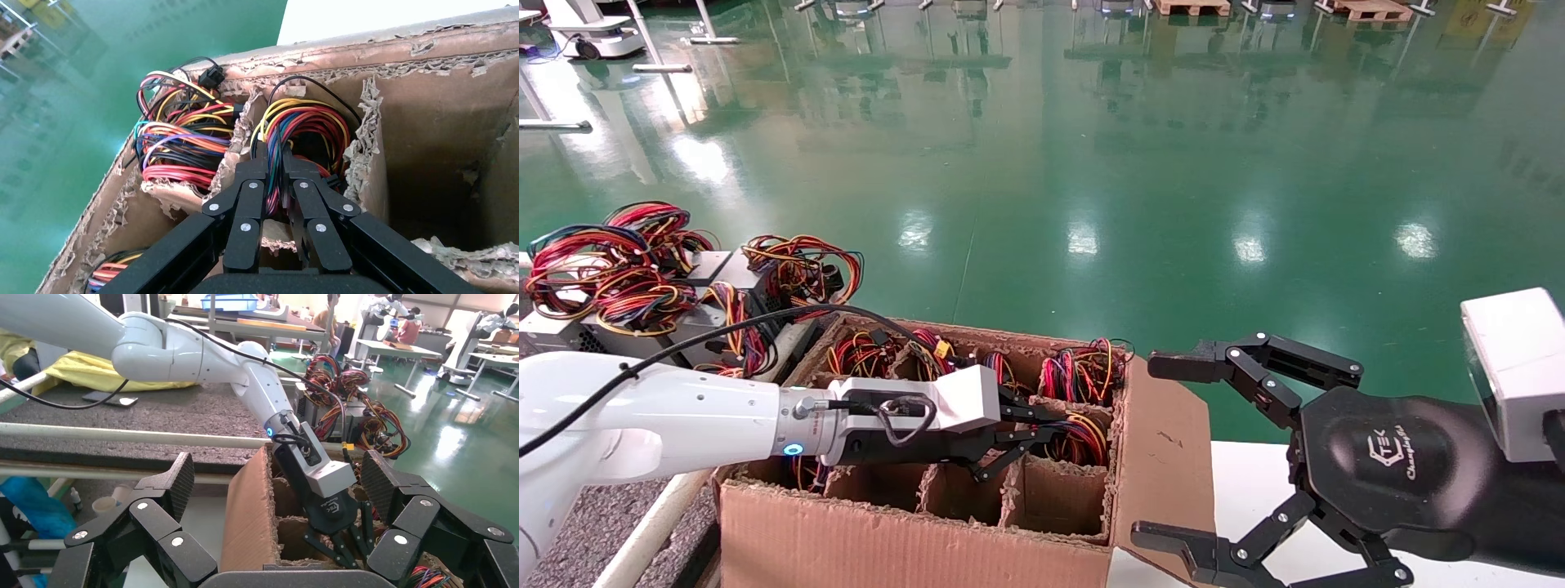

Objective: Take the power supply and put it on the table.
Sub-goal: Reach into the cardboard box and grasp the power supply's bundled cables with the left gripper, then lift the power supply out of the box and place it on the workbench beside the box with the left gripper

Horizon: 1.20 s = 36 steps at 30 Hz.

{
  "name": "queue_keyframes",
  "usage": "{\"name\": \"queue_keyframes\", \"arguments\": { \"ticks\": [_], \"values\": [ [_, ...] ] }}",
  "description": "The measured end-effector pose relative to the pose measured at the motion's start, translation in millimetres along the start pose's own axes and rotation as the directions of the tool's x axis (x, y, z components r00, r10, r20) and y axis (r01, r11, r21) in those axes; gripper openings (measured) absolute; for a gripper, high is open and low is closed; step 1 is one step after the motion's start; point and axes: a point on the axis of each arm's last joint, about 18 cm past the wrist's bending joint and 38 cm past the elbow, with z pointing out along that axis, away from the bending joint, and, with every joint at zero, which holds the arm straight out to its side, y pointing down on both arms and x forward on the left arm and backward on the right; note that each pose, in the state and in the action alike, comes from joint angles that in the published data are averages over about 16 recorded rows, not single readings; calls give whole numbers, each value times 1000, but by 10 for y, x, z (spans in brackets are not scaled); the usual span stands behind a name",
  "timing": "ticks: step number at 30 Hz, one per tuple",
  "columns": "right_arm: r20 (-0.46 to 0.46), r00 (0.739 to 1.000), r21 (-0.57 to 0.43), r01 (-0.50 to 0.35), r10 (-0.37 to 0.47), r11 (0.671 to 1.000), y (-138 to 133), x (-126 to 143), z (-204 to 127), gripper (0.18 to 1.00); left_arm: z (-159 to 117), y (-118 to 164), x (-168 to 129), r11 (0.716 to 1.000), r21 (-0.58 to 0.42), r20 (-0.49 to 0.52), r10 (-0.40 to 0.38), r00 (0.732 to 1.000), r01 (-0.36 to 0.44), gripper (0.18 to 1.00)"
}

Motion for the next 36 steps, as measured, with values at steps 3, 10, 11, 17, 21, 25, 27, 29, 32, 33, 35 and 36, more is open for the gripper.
{"name": "queue_keyframes", "arguments": {
  "ticks": [3, 10, 11, 17, 21, 25, 27, 29, 32, 33, 35, 36],
  "values": [
    [0, 1000, 0, 0, 0, 1000, 0, 0, 0, 998, -14, -25, -21, 1000, 11, 4, 8, 1000, -8, 221],
    [0, 1000, 0, 0, 0, 1000, 0, 0, 0, 1000, -137, -188, -164, 998, 46, 29, 30, 999, -31, 212],
    [0, 1000, 0, 0, 0, 1000, 0, 0, 0, 1000, -169, -222, -195, 998, 52, 35, 33, 999, -34, 212],
    [0, 1000, 0, 0, 0, 1000, 0, 0, 0, 1000, -427, -490, -408, 995, 83, 82, 48, 996, -54, 209],
    [0, 1000, 0, 0, 0, 1000, 0, 0, 0, 1000, -661, -710, -541, 993, 102, 121, 46, 992, -58, 208],
    [0, 1000, 0, 0, 0, 1000, 0, 0, 0, 1000, -928, -950, -645, 992, 113, 164, 41, 986, -60, 207],
    [0, 1000, 0, 0, 0, 1000, 0, 0, 0, 1000, -1068, -1073, -687, 991, 116, 187, 36, 982, -59, 207],
    [0, 1000, 0, 0, 0, 1000, 0, 0, 0, 1000, -1209, -1195, -726, 991, 118, 213, 30, 977, -57, 206],
    [0, 1000, 0, 0, 0, 1000, 0, 0, 0, 1000, -1422, -1374, -782, 991, 118, 253, 23, 967, -54, 206],
    [0, 1000, 0, 0, 0, 1000, 0, 0, 0, 1000, -1493, -1433, -803, 992, 118, 268, 22, 963, -55, 206],
    [0, 1000, 0, 0, 0, 1000, 0, 0, 0, 1000, -1632, -1544, -847, 992, 115, 299, 22, 954, -59, 206],
    [0, 1000, 0, 0, 0, 1000, 0, 0, 0, 1000, -1701, -1598, -871, 992, 114, 315, 22, 949, -61, 206]
  ]
}}
